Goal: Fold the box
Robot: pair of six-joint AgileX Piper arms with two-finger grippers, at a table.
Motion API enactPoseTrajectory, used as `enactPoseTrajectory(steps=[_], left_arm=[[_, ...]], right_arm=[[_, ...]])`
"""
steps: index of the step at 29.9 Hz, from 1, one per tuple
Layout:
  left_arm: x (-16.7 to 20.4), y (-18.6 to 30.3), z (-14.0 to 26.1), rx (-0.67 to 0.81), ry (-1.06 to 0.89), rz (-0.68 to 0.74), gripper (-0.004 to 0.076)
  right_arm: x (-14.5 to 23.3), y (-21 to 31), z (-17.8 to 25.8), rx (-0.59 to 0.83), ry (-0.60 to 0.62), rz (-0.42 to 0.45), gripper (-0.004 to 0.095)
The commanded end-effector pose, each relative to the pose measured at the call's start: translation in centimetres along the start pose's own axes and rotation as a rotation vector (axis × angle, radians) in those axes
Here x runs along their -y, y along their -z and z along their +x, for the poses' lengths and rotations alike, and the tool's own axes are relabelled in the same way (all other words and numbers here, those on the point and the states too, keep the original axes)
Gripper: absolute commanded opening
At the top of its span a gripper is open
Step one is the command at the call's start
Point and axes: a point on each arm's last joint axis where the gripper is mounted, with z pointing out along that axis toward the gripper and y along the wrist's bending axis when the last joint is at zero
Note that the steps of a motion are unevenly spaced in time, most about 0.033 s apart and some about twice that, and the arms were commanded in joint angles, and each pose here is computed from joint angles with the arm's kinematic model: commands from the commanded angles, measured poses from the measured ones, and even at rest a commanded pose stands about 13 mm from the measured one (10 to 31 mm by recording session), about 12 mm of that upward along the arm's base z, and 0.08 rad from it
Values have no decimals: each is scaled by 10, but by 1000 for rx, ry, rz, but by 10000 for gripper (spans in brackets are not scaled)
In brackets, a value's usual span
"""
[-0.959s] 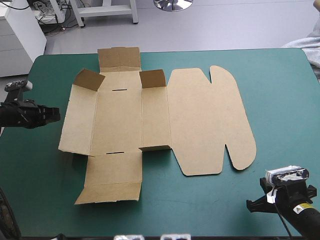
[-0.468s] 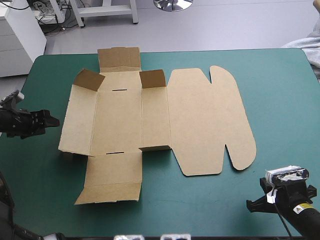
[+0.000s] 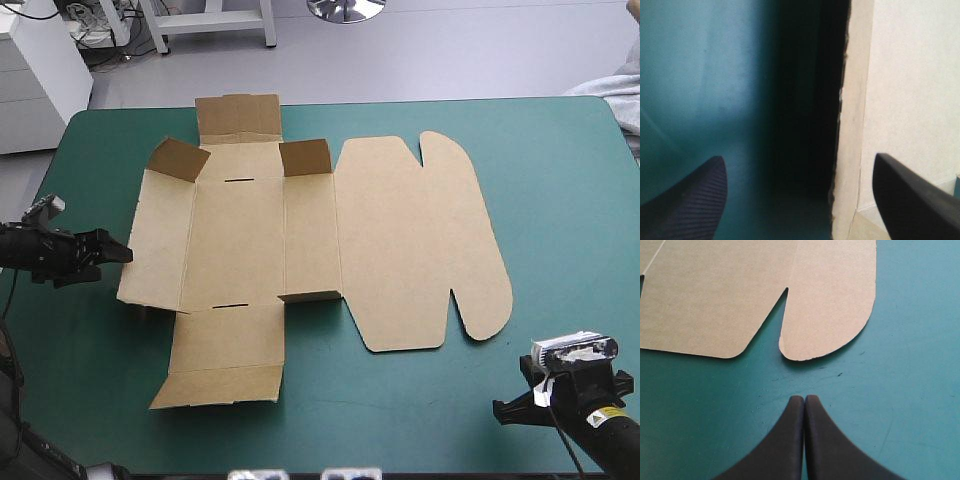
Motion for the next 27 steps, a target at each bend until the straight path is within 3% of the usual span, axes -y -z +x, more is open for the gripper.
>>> enactPoseTrajectory(steps=[1, 16, 19, 25, 27], left_arm=[[33, 5, -3, -33, -82, 81, 570], [59, -23, -4, -132, -155, 99, 552], [58, -23, -3, -136, -127, 92, 447], [58, -23, -3, -136, -127, 92, 62], [58, -23, -3, -137, -119, 92, -9]], right_arm=[[2, 4, -11, 70, -7, 16, -19], [2, 4, -11, 70, -7, 16, -19], [2, 4, -11, 70, -7, 16, -19], [2, 4, -11, 70, -7, 16, -19], [2, 4, -11, 70, -7, 16, -19]])
